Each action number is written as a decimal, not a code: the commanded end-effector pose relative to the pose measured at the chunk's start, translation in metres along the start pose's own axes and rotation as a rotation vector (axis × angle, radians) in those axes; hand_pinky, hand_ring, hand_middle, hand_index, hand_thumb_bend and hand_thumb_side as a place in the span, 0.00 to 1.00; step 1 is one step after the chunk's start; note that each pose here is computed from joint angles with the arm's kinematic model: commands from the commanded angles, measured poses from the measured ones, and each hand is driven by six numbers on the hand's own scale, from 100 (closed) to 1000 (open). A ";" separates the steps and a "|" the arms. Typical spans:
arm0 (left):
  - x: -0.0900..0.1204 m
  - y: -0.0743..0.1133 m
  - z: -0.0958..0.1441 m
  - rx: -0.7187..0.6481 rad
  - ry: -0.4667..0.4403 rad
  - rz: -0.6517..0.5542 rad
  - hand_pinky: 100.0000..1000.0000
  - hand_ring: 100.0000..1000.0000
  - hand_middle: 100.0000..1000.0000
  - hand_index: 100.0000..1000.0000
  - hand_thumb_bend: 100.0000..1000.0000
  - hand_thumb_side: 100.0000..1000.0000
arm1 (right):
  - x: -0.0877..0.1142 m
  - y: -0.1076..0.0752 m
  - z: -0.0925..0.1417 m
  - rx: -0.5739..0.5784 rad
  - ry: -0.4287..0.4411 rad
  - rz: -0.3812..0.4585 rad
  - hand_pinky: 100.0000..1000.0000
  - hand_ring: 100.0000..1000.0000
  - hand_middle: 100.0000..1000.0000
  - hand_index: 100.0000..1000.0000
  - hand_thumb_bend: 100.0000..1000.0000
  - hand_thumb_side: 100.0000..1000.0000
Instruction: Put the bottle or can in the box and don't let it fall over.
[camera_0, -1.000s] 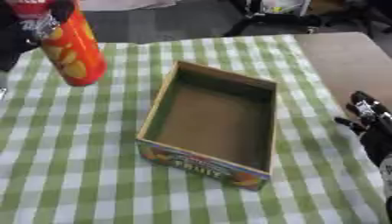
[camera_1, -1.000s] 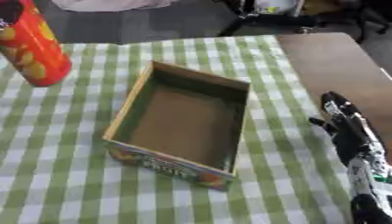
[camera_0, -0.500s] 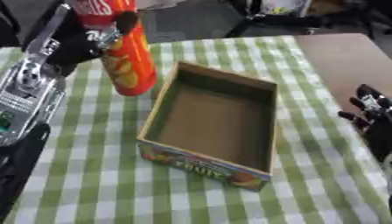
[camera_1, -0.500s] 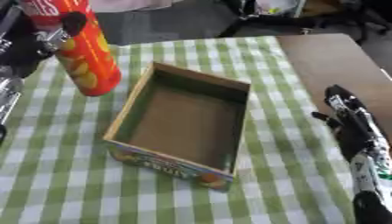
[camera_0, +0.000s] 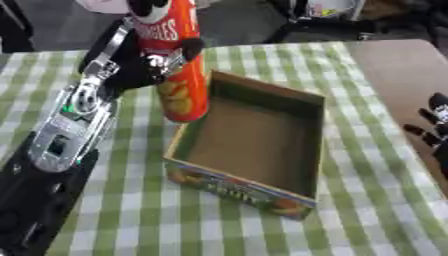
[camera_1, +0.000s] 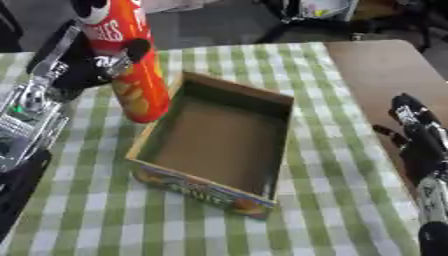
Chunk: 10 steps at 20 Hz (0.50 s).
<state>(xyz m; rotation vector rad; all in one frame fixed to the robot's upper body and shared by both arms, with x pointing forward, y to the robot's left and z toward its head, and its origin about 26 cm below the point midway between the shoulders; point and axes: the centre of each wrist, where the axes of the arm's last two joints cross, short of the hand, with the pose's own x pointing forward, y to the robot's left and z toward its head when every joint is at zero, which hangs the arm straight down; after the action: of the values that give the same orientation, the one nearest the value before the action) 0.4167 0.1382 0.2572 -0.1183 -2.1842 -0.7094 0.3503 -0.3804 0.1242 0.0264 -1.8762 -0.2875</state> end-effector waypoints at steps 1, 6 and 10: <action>0.007 -0.002 -0.009 0.021 -0.027 -0.002 0.73 0.00 0.16 0.02 0.22 0.00 | 0.012 0.000 -0.003 0.002 -0.037 0.006 0.68 1.00 1.00 0.89 0.14 0.28; 0.007 -0.009 -0.014 0.021 -0.029 0.006 0.73 0.00 0.16 0.03 0.22 0.00 | 0.010 0.001 -0.003 0.000 -0.029 -0.001 0.68 1.00 1.00 0.89 0.14 0.28; 0.007 -0.017 -0.017 0.014 -0.023 0.010 0.73 0.00 0.16 0.03 0.21 0.00 | 0.009 0.002 -0.003 0.000 -0.023 -0.006 0.68 1.00 1.00 0.89 0.14 0.28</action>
<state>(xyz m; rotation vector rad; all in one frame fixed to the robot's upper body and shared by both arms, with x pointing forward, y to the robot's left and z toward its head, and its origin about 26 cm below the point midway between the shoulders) 0.4209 0.1187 0.2504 -0.1301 -2.1694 -0.6822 0.3508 -0.3774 0.1224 0.0365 -1.8686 -0.2983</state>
